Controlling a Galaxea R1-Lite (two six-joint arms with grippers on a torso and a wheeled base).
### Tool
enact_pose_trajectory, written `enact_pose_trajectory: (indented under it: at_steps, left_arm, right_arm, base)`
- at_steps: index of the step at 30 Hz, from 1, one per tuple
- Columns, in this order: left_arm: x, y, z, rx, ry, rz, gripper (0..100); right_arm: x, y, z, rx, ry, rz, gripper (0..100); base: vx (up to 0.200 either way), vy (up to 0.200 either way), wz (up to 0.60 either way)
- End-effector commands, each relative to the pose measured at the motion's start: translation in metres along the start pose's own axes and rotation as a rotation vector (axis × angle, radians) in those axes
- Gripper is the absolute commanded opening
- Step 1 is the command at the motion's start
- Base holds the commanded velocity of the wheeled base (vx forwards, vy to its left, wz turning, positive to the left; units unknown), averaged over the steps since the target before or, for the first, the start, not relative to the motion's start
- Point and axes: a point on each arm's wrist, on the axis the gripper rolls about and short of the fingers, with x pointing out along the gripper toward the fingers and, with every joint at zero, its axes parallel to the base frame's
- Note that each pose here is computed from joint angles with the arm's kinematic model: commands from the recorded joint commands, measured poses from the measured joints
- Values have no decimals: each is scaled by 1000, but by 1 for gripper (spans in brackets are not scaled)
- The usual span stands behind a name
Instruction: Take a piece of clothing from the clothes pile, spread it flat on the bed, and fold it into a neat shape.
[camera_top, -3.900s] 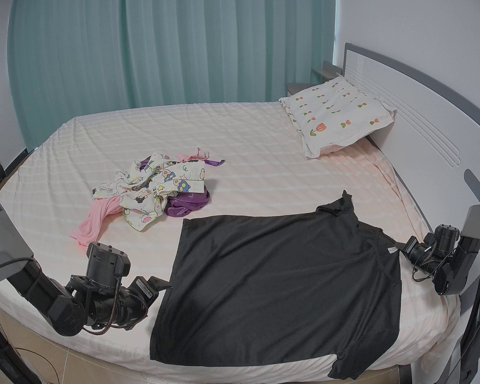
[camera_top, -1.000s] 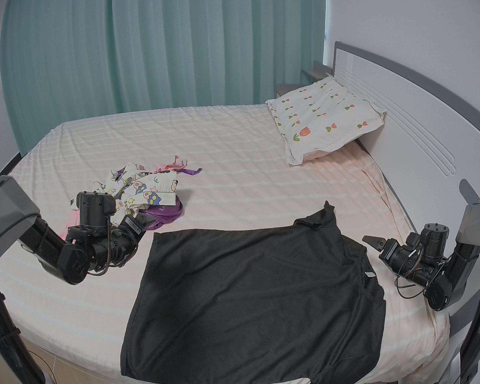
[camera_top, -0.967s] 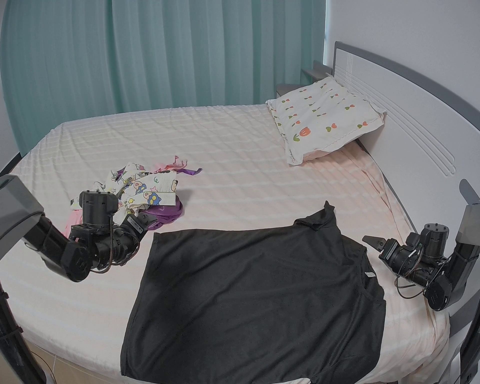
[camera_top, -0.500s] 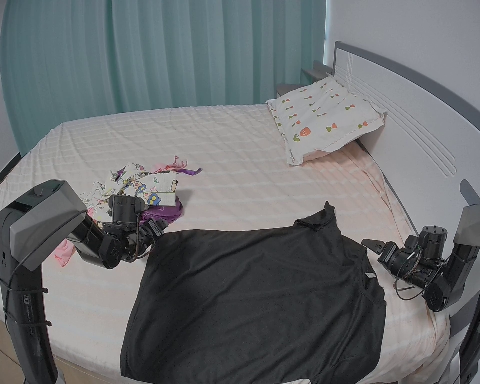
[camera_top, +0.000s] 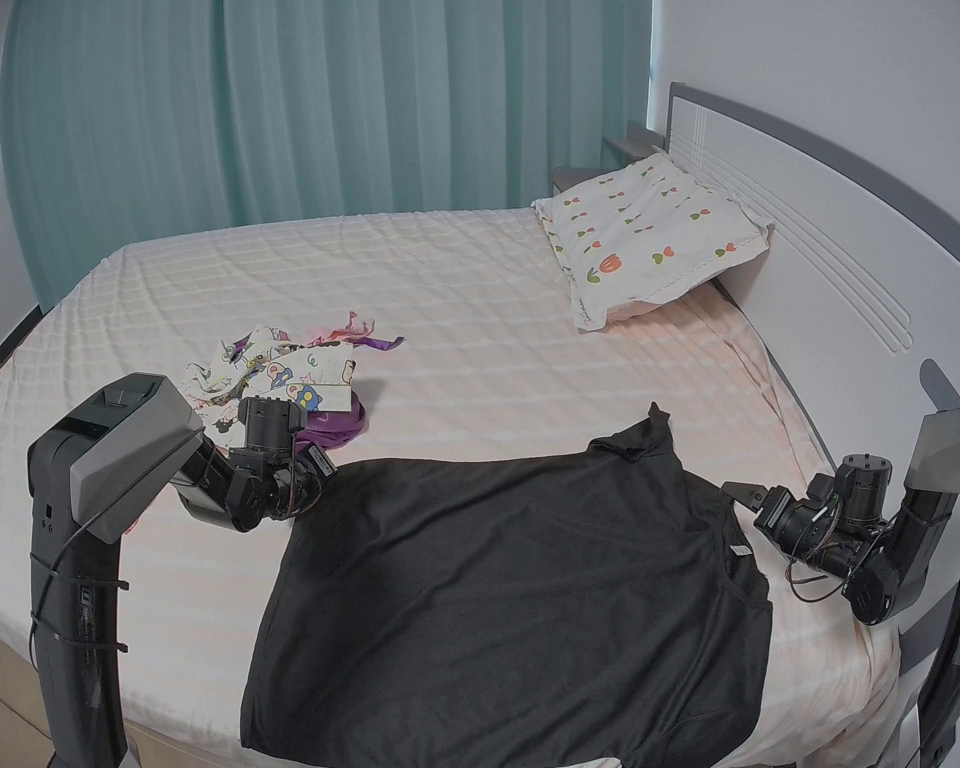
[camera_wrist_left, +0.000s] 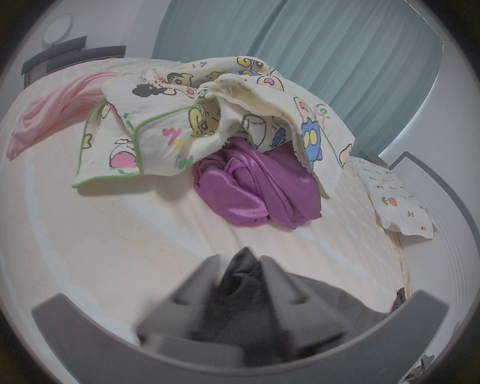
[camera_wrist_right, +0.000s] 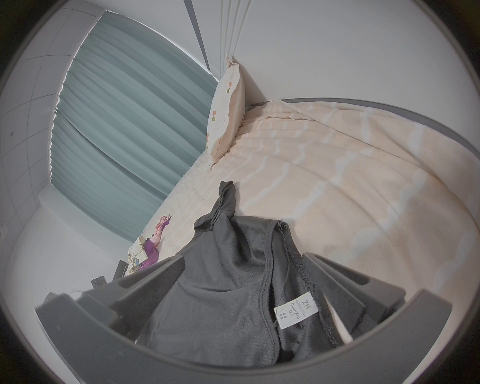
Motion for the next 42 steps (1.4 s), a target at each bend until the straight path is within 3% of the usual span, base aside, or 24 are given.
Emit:
enact_pose_trajectory:
  at_steps: [1, 12, 20, 21, 29, 31, 34, 36, 38, 42]
  left_arm:
    - [10, 3, 0, -22, -7, 3, 0]
    - [9, 18, 18, -97, -88, 80, 0]
    - [1, 15, 31, -125, -121, 65, 0]
    - [1, 14, 32, -125, -122, 62, 100]
    - [-6, 9, 37, -159, -138, 42, 100]
    - [-33, -2, 53, -236, -171, 2, 100]
    - [-60, -6, 60, -271, -172, -27, 100]
    - [-86, -3, 56, -268, -132, -49, 100]
    - [-106, 1, 46, -268, -91, -55, 100]
    - [-139, 5, 27, -344, -11, -95, 100]
  right_arm:
    - [1, -1, -1, 1, 5, -3, 100]
    - [3, -3, -3, 2, 12, -11, 100]
    - [3, -3, -3, 1, 10, -9, 100]
    - [3, -3, -3, 1, 10, -9, 100]
    - [4, 3, 5, 28, -36, 26, 100]
    - [6, 12, 15, 34, -87, 71, 100]
    - [11, 20, 21, 39, -99, 101, 100]
    - [28, 39, 16, 44, -64, 138, 100]
    - [47, 56, 11, 57, -47, 108, 100]
    - [78, 90, 8, 124, -47, 101, 100]
  base:
    - [0, 0, 0]
    - [0, 0, 0]
    - [0, 0, 0]
    - [0, 0, 0]
    - [0, 0, 0]
    - [0, 0, 0]
    - [0, 0, 0]
    - [0, 0, 0]
    - [0, 0, 0]
    - [0, 0, 0]
